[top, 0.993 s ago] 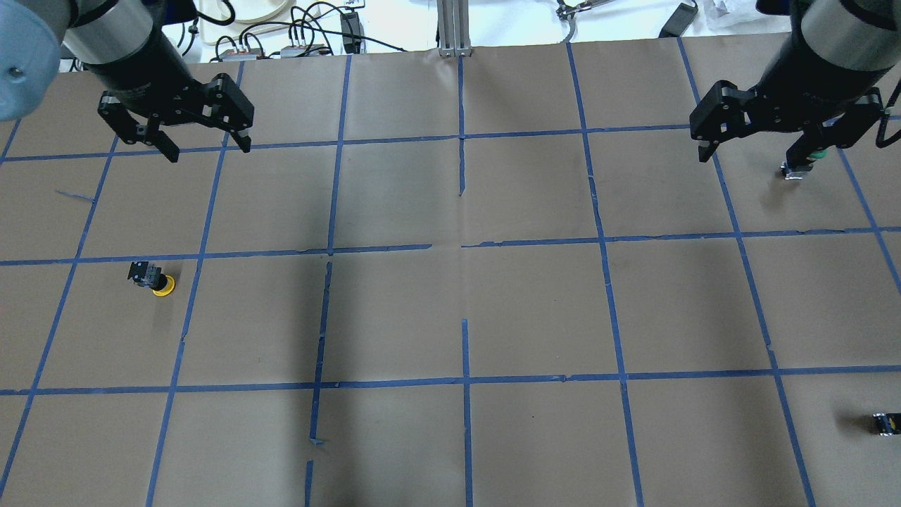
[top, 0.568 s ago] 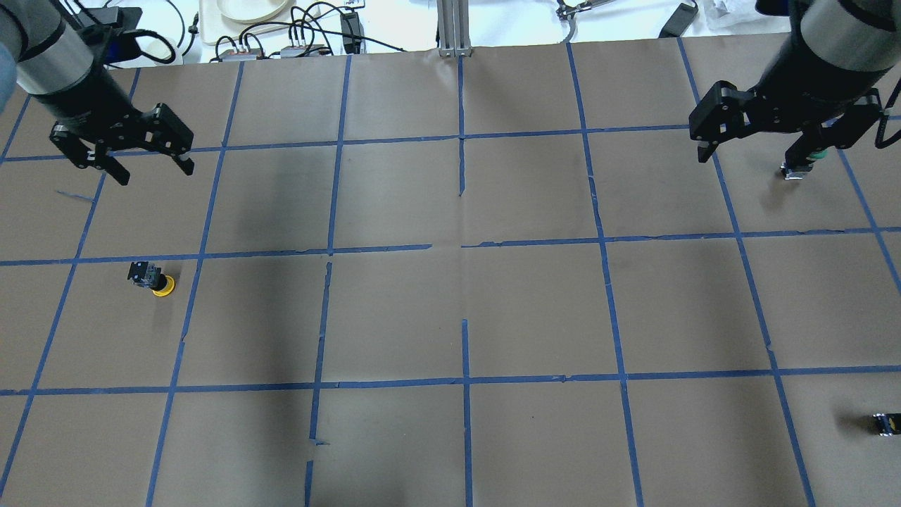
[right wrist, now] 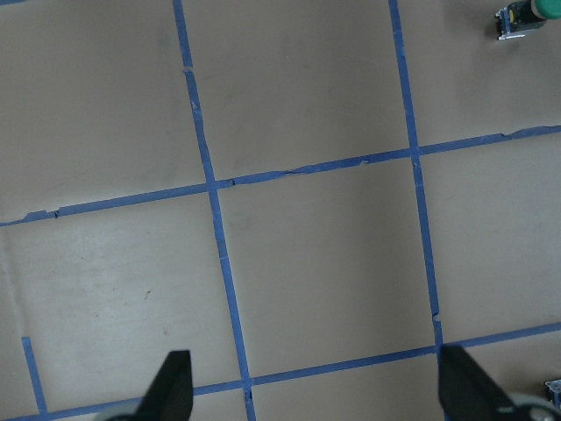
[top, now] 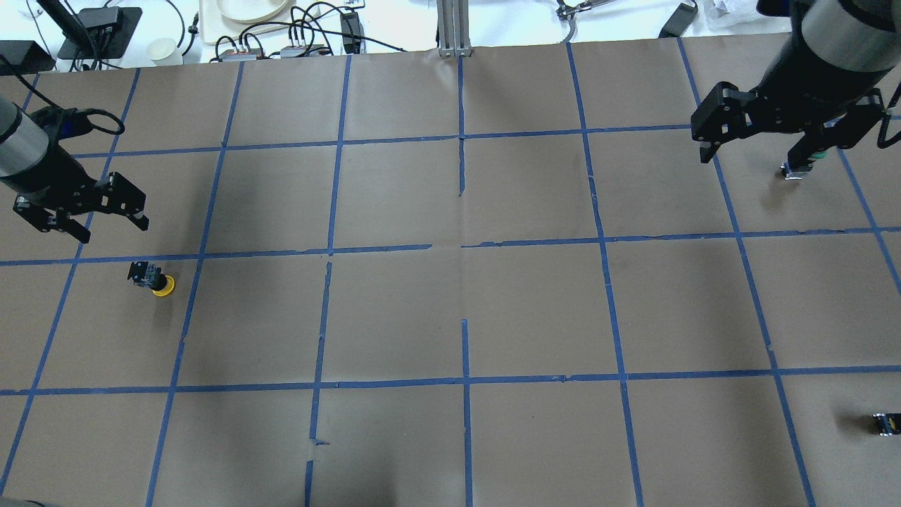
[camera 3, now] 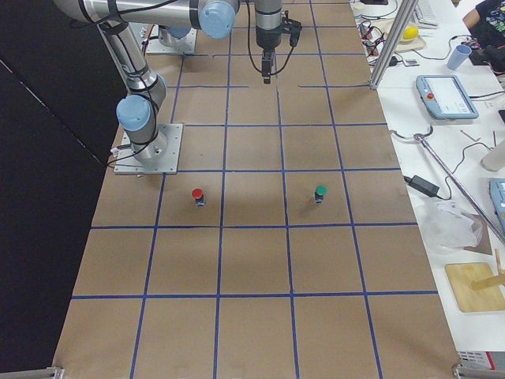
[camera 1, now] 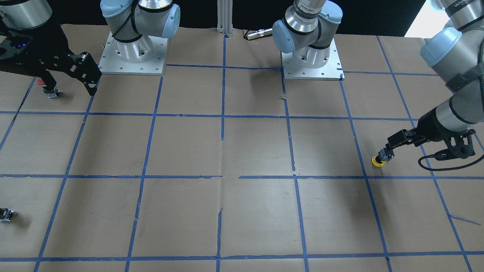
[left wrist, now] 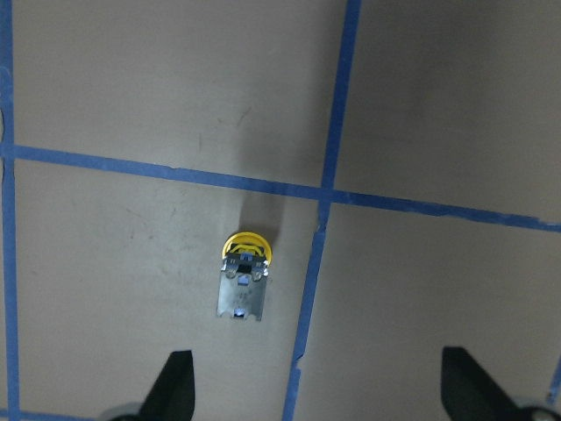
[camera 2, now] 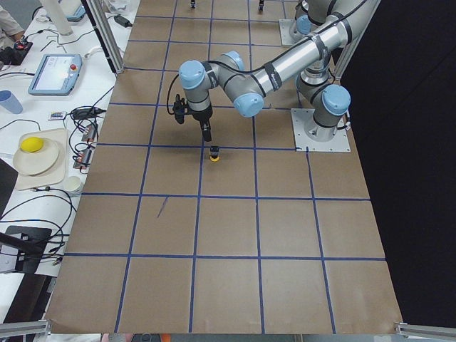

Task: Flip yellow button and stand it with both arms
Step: 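Lower the left gripper and close it on the yellow button's body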

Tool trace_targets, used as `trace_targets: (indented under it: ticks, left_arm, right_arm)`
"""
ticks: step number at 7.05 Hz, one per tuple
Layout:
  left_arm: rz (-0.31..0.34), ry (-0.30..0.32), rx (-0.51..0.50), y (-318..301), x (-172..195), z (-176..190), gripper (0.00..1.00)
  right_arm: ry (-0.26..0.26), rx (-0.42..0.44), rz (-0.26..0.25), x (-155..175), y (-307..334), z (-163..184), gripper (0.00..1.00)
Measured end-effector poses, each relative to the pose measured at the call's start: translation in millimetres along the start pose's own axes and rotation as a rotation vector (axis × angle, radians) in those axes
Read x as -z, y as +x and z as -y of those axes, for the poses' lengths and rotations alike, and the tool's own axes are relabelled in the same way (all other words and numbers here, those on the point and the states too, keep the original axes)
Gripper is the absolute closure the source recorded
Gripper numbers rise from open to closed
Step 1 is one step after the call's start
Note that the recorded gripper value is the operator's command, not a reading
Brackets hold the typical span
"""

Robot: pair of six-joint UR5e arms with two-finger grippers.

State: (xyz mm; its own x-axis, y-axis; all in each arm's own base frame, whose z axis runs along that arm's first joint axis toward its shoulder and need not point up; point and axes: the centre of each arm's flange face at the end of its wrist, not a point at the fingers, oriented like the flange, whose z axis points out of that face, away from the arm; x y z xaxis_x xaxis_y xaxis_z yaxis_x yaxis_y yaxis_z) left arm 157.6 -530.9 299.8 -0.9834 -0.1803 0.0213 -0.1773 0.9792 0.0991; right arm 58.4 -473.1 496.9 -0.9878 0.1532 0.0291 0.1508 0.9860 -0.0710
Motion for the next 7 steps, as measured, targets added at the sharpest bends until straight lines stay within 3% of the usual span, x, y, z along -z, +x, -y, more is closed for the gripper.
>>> trace_targets:
  ticks: [4,7]
  left_arm:
    - [0.003,-0.012,-0.135,-28.5,-76.1,-0.2,0.03]
    - [-0.009,-0.024,-0.17,-27.5,-88.6,2.0,0.09]
  right_arm:
    - [-0.023,-0.003,0.004,-0.5,0.2,-3.7,0.0]
    - [-0.051,-0.001,-0.002,-3.4,-0.4,-7.1,0.0]
